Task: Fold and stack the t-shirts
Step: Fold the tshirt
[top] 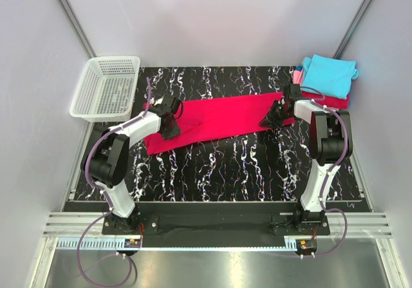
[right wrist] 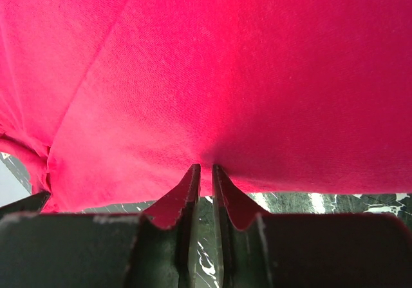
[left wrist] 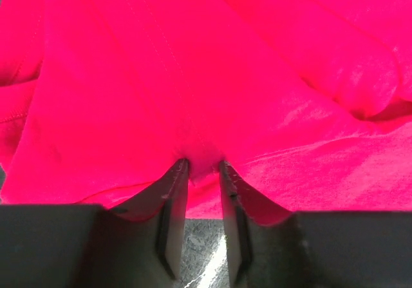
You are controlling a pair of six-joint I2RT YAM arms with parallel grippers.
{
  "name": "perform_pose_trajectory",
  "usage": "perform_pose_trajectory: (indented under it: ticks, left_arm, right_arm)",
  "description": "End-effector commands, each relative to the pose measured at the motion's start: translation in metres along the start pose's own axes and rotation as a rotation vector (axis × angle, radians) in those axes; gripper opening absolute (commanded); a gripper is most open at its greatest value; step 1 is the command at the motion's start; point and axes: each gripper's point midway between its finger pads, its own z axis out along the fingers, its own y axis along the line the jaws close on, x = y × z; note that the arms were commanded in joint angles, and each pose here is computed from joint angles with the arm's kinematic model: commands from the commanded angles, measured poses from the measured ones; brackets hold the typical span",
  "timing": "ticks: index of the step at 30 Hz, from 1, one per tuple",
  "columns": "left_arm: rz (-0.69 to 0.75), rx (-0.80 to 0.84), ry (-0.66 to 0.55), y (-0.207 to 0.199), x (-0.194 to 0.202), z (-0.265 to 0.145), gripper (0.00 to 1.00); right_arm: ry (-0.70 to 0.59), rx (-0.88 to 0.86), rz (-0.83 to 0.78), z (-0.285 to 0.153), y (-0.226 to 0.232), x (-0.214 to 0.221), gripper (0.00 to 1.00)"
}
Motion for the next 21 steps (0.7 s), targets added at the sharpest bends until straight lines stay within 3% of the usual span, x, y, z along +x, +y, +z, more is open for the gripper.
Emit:
perform_pose_trajectory:
  ticks: [1,6,17,21]
  left_arm:
    - [-0.001,0.015,-0.081,-0.011,-0.023,-0.004,0.27]
    - [0.008,0.020,-0.103,-0.013,-0.029,-0.007,0.00]
    - [-0.002,0.105,-0.227,-0.040,-0.077,-0.052,0.00]
    - [0.014,0.107,-0.243,-0.056,-0.094,-0.043,0.00]
  right_arm:
    - [-0.029,-0.016,-0.028,-0.009,0.008,-0.006,0.19]
    - [-0.019,-0.012,-0.022,-0.008,0.005,-0.003,0.18]
    - [-0.018,-0.018,-0.022,-0.007,0.007,-0.003,0.17]
    - [-0.022,-0.036,-0.026,-0.010,0.013,-0.006,0.16]
